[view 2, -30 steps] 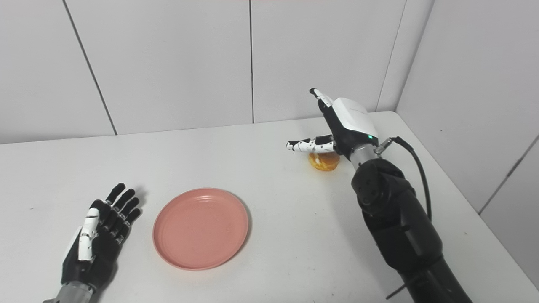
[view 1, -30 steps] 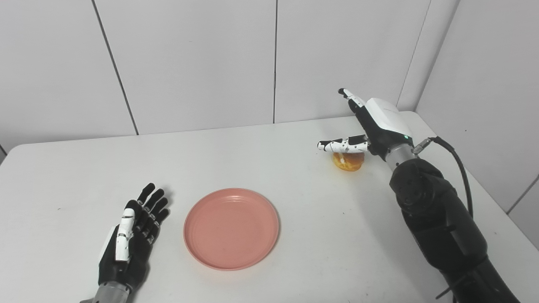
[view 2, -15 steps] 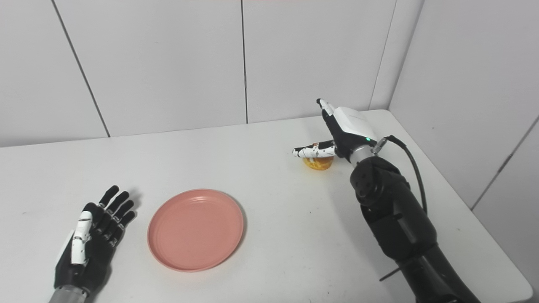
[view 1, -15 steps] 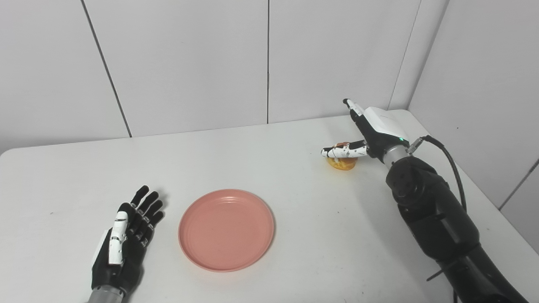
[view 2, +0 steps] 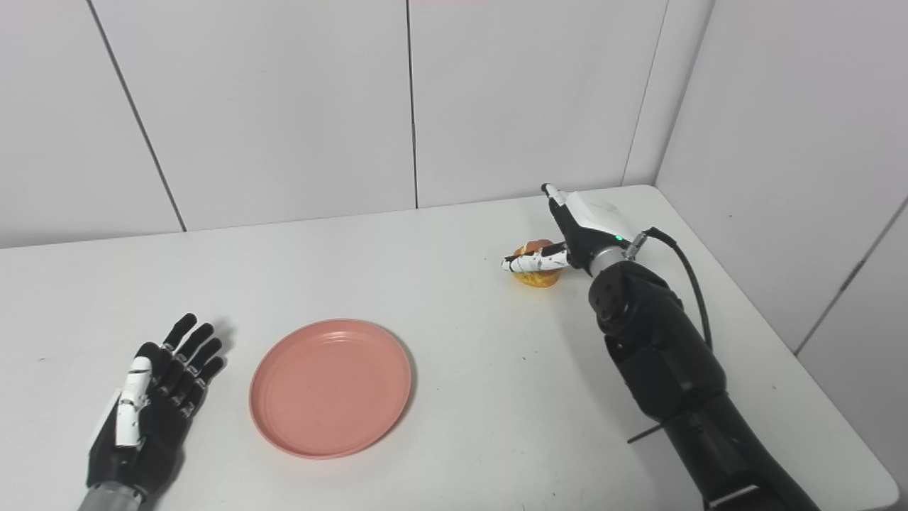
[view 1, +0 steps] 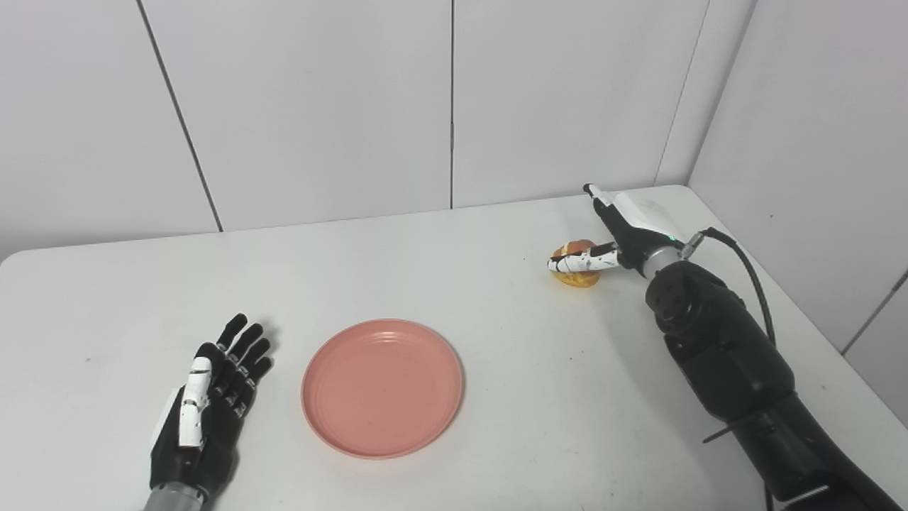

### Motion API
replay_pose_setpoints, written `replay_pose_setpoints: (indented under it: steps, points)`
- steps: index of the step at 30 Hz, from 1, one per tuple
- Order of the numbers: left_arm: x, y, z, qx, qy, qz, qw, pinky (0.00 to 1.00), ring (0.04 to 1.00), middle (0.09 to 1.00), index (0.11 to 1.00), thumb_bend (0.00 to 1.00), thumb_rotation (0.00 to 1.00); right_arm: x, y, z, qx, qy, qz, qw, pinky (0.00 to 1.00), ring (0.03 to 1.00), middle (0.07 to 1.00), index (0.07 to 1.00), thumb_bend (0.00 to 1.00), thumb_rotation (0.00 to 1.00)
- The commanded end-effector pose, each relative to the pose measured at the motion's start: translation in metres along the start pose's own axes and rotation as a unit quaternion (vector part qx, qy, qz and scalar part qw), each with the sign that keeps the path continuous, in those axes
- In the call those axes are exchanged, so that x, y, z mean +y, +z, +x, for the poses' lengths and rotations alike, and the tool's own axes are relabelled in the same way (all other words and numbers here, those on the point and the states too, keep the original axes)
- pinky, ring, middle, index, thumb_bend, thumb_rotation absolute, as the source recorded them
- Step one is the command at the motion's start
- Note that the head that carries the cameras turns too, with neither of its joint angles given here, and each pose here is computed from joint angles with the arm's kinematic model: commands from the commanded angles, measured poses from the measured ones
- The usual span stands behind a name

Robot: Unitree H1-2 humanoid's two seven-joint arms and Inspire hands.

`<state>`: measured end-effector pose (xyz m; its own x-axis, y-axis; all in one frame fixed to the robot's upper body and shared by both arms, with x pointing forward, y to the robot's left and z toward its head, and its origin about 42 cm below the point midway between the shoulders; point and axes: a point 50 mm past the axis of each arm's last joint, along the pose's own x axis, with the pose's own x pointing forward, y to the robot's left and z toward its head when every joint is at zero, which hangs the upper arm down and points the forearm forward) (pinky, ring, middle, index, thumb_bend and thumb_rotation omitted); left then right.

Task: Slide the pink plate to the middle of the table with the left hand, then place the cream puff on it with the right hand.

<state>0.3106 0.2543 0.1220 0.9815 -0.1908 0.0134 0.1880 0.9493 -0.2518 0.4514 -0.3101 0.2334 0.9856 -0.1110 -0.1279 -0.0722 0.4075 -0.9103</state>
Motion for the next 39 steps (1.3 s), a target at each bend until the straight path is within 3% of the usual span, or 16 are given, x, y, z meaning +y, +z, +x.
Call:
replay_pose_setpoints:
  steps: [1, 20, 39]
  points:
    - [0.000, 0.002, 0.001, 0.002, -0.001, 0.002, 1.000, 0.94, 0.928, 0.921, 0.895, 0.45, 1.00, -0.031, 0.016, 0.008, -0.037, -0.050, -0.010, 0.998, 0.80, 0.910, 0.964, 0.974, 0.90, 0.50]
    - [-0.001, 0.005, 0.000, 0.003, 0.002, 0.000, 1.000, 0.95, 0.934, 0.928, 0.900, 0.44, 1.00, -0.012, 0.017, 0.024, -0.034, -0.015, -0.025, 0.999, 0.77, 0.894, 0.950, 0.964, 0.93, 0.48]
    - [-0.003, 0.009, -0.001, 0.001, 0.001, 0.001, 1.000, 0.95, 0.930, 0.926, 0.895, 0.45, 1.00, -0.007, 0.019, 0.029, -0.040, 0.000, -0.025, 0.999, 0.78, 0.881, 0.910, 0.902, 0.89, 0.28]
